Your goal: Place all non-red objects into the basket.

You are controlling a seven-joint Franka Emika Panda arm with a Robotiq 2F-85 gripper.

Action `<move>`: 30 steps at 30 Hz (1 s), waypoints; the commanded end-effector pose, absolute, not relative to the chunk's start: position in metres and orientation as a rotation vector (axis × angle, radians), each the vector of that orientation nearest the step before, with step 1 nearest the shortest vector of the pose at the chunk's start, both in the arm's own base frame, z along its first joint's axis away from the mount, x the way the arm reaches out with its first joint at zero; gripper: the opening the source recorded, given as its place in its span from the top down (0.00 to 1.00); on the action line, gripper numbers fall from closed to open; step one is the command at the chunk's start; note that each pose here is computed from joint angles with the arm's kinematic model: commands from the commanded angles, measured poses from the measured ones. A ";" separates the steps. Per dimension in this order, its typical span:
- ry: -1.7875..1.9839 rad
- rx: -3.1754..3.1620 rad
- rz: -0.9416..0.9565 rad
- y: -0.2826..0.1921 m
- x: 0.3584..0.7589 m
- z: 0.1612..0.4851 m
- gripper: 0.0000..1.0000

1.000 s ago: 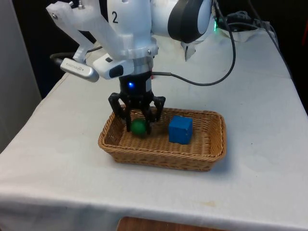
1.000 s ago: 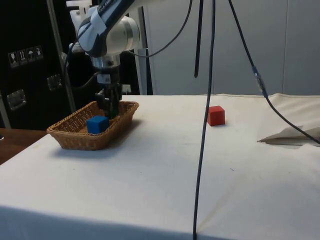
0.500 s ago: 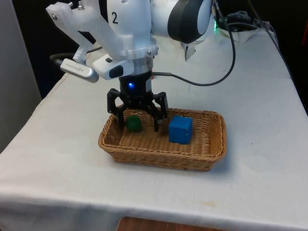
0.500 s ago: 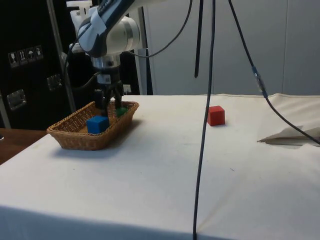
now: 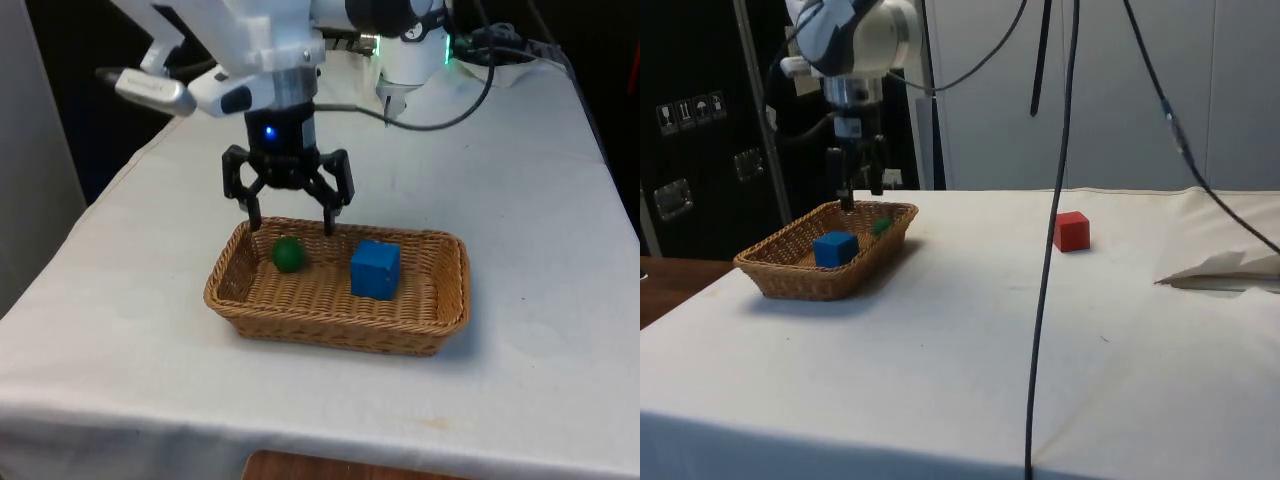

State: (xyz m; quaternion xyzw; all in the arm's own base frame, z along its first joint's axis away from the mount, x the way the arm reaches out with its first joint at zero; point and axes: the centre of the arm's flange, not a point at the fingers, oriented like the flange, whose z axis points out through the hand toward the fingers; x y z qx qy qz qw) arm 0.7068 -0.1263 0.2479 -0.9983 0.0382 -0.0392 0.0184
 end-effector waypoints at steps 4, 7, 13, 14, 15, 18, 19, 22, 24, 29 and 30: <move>0.133 -3.100 -0.122 -0.123 0.701 0.261 0.00; 0.135 -3.093 -0.123 -0.118 0.697 0.272 0.00; 0.134 -3.087 -0.122 -0.107 0.687 0.293 0.00; 0.131 -3.087 -0.121 -0.105 0.685 0.296 0.00; 0.131 -3.086 -0.119 -0.103 0.683 0.300 0.00; 0.123 -3.090 -0.107 -0.094 0.678 0.312 0.00; 0.122 -3.090 -0.106 -0.092 0.677 0.315 0.00; 0.116 -3.093 -0.097 -0.086 0.675 0.322 0.00; 0.108 -3.097 -0.093 -0.081 0.674 0.329 0.00; 0.082 -3.110 -0.069 -0.065 0.672 0.346 0.00; 0.078 -3.104 -0.076 -0.066 0.674 0.345 0.00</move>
